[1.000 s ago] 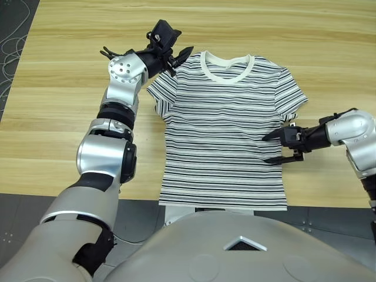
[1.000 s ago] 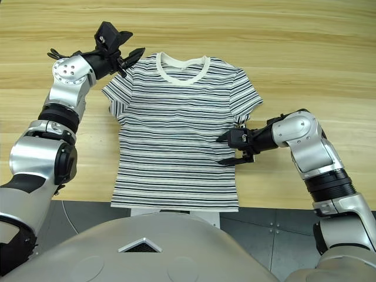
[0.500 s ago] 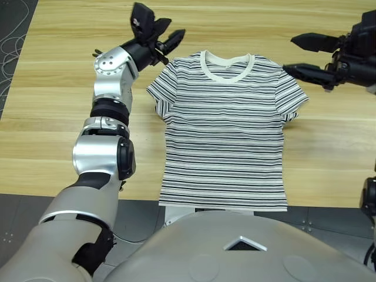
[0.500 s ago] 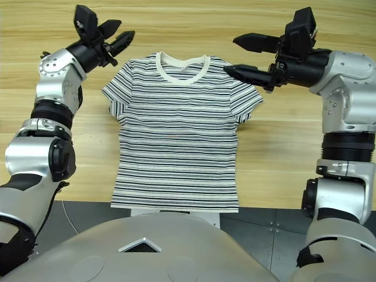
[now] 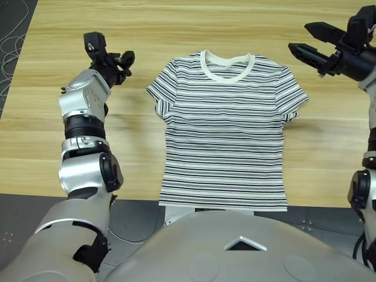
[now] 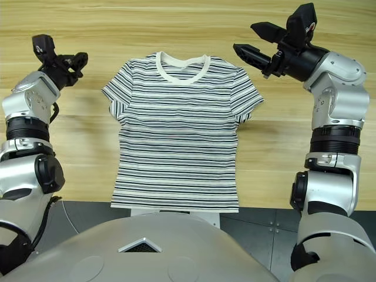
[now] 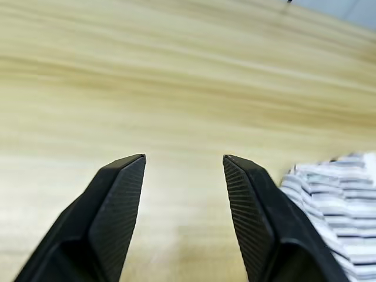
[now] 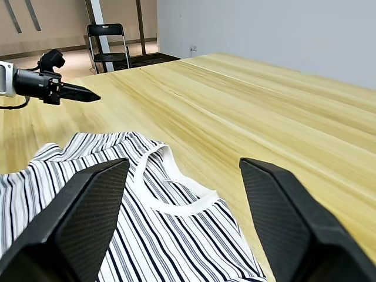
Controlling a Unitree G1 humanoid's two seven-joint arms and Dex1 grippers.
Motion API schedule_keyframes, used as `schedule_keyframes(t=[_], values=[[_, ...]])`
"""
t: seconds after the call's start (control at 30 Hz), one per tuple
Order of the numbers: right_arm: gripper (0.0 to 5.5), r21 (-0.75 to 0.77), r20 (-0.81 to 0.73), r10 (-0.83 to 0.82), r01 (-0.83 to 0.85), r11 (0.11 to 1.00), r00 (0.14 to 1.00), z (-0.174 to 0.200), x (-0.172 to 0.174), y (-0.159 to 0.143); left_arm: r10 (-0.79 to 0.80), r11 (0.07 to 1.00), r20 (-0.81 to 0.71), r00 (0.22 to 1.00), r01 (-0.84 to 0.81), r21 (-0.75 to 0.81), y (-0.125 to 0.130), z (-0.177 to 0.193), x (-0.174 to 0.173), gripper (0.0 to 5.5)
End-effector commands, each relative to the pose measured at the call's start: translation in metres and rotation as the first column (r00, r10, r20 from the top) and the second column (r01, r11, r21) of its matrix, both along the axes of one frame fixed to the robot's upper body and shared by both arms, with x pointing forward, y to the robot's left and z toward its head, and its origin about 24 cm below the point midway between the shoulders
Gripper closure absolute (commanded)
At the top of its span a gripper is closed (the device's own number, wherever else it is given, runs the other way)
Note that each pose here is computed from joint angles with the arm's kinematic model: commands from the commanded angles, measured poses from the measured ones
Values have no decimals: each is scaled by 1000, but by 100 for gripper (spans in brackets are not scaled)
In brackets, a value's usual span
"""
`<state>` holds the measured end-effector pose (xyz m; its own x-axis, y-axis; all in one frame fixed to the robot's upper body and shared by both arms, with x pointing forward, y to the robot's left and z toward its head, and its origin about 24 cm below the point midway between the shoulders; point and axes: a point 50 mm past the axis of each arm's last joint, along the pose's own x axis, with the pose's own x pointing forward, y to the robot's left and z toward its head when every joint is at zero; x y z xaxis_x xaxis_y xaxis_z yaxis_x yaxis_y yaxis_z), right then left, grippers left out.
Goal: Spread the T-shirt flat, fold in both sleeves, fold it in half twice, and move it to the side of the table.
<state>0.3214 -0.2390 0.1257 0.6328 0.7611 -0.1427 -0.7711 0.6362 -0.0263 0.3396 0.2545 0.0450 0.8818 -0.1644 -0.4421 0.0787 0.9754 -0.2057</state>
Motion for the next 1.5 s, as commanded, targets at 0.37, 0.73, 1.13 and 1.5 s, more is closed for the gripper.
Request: schedule_keyframes(t=[0.37, 0.73, 1.13, 1.5], values=[[203, -21, -23, -23, 23, 1000, 999, -11, 6, 7, -89, 993, -288, 953, 62, -102, -22, -34, -48, 305], [203, -25, -31, -30, 30, 999, 999, -20, 8, 7, -75, 989, -365, 928, 24, -143, -32, -61, -53, 305], [203, -40, -40, -25, 24, 999, 999, -27, 10, 9, -124, 982, -396, 910, 55, -182, -49, -73, -58, 305], [203, -44, -36, -20, 18, 999, 999, -26, 12, 10, -182, 975, -446, 876, 103, -195, -67, -84, -69, 305]])
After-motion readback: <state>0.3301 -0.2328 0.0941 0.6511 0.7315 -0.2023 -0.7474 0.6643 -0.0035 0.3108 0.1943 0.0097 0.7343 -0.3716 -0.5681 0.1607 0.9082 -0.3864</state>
